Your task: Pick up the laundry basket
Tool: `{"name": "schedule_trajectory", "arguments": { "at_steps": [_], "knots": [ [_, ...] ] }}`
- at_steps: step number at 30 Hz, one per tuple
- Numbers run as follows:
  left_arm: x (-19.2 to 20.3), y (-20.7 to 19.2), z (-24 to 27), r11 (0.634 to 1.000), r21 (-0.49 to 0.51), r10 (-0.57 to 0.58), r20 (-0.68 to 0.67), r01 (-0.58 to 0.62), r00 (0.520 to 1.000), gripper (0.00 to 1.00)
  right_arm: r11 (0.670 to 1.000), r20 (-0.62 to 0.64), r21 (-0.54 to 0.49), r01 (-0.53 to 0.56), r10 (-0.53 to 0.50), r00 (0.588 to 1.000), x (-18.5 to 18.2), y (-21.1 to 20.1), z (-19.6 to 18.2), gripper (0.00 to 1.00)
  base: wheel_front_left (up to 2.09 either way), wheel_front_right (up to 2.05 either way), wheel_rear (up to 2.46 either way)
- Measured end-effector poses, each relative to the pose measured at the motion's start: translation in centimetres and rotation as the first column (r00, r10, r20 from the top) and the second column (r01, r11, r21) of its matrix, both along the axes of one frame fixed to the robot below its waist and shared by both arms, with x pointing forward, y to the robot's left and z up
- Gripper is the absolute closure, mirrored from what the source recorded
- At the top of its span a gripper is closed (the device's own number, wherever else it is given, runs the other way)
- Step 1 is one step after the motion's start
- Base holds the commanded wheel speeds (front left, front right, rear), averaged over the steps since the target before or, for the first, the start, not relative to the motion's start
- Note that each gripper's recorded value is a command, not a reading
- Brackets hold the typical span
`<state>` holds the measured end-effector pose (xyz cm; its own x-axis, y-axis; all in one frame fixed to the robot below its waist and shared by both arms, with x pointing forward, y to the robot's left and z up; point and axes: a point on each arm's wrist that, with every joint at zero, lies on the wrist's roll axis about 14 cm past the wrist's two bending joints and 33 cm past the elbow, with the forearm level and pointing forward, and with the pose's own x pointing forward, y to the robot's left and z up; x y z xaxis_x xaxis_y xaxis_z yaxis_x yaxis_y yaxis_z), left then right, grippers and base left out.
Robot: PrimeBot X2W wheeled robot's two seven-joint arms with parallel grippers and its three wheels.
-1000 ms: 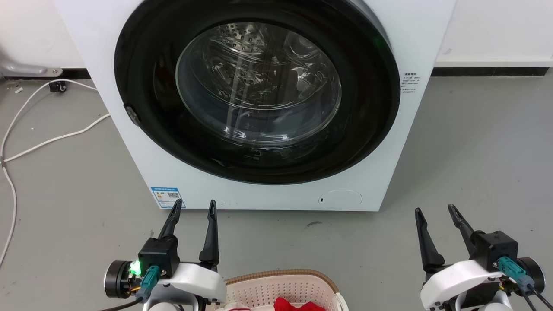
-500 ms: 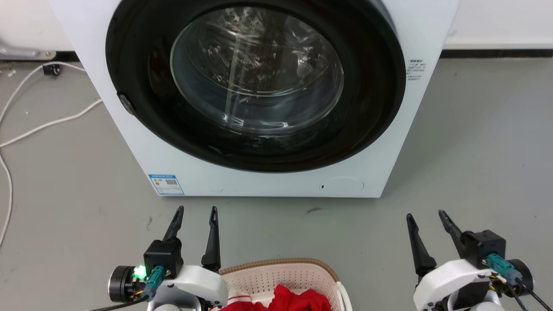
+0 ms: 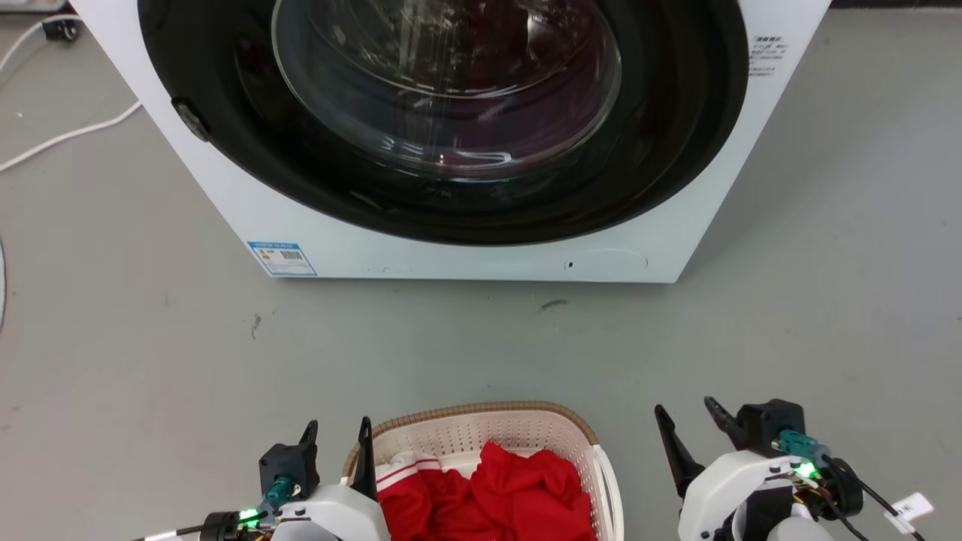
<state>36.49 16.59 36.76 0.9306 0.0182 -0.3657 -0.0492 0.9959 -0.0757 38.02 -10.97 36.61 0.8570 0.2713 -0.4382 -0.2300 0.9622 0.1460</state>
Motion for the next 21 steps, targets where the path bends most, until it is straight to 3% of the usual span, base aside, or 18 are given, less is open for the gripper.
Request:
{"name": "schedule_trajectory", "arguments": {
  "at_steps": [5,11,21],
  "knots": [
    [-1.0,0.8,-3.5,0.999,-0.027,0.024,-0.135,-0.028,0.991,0.0,1.0,-0.119,-0.008,-0.026,0.025,0.993,-0.6,0.6,-3.1,0.0,0.0,0.0,0.0],
    [-2.4,2.0,-6.9,0.997,-0.039,0.048,-0.291,-0.062,0.956,0.0,0.999,-0.29,-0.019,-0.05,0.042,0.956,-1.7,0.8,-6.7,0.0,0.0,0.0,0.0],
    [-5.4,3.6,-12.2,0.993,-0.043,0.069,-0.542,-0.11,0.838,0.0,0.994,-0.48,-0.018,-0.104,0.083,0.873,-2.3,1.8,-11.0,0.0,0.0,0.0,0.0]
  ]
}}
